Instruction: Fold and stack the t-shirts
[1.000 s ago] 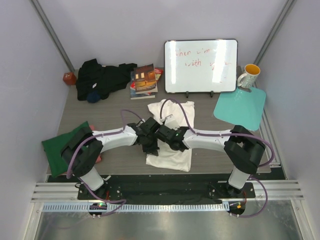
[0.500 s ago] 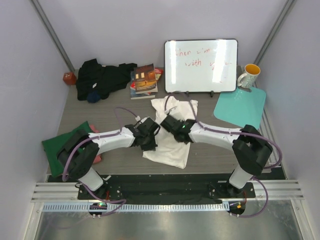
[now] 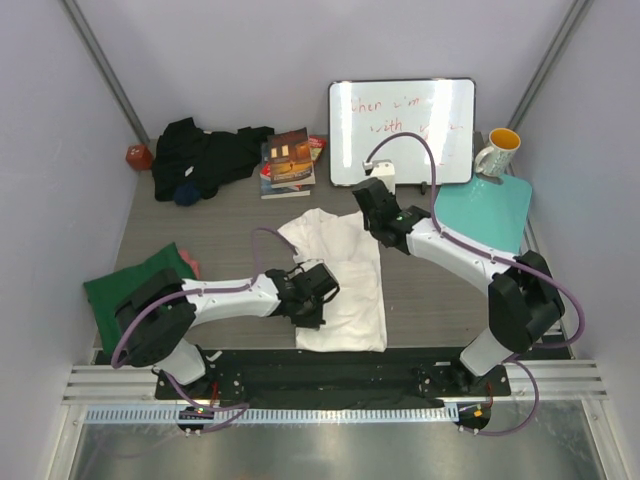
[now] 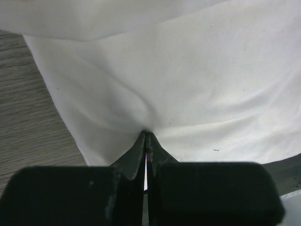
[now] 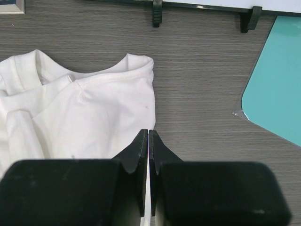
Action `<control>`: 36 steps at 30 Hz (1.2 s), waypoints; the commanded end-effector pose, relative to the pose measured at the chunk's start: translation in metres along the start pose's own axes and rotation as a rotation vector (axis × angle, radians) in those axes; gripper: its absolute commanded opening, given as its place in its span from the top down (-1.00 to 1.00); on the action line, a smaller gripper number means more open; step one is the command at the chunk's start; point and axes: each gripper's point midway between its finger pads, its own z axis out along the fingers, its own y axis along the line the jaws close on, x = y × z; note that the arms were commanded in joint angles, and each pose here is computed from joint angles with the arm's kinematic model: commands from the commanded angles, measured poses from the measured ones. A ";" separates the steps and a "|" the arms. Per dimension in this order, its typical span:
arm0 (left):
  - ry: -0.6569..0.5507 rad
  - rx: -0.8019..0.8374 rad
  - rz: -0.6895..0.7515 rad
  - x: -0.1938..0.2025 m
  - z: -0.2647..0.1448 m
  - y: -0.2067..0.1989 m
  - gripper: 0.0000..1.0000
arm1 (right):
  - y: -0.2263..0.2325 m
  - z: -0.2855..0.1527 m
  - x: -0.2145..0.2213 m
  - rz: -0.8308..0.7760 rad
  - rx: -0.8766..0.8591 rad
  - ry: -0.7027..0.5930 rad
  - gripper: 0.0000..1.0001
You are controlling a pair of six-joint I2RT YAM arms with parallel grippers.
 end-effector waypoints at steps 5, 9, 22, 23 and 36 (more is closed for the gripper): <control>0.013 -0.219 0.017 0.005 -0.004 0.055 0.71 | -0.005 -0.022 -0.026 0.052 -0.035 -0.056 0.83; -0.066 -0.202 0.004 -0.023 -0.020 0.050 0.52 | -0.003 -0.035 -0.030 0.064 -0.079 -0.052 0.83; -0.297 -0.078 -0.060 -0.113 -0.114 0.036 0.36 | 0.015 -0.060 -0.002 0.110 -0.263 0.038 0.80; -0.306 -0.077 -0.079 -0.117 -0.118 0.040 0.36 | 0.023 -0.062 0.005 0.106 -0.305 0.063 0.75; -0.279 -0.071 -0.118 -0.110 -0.088 0.062 0.91 | 0.064 -0.079 0.054 0.120 -0.509 0.175 0.98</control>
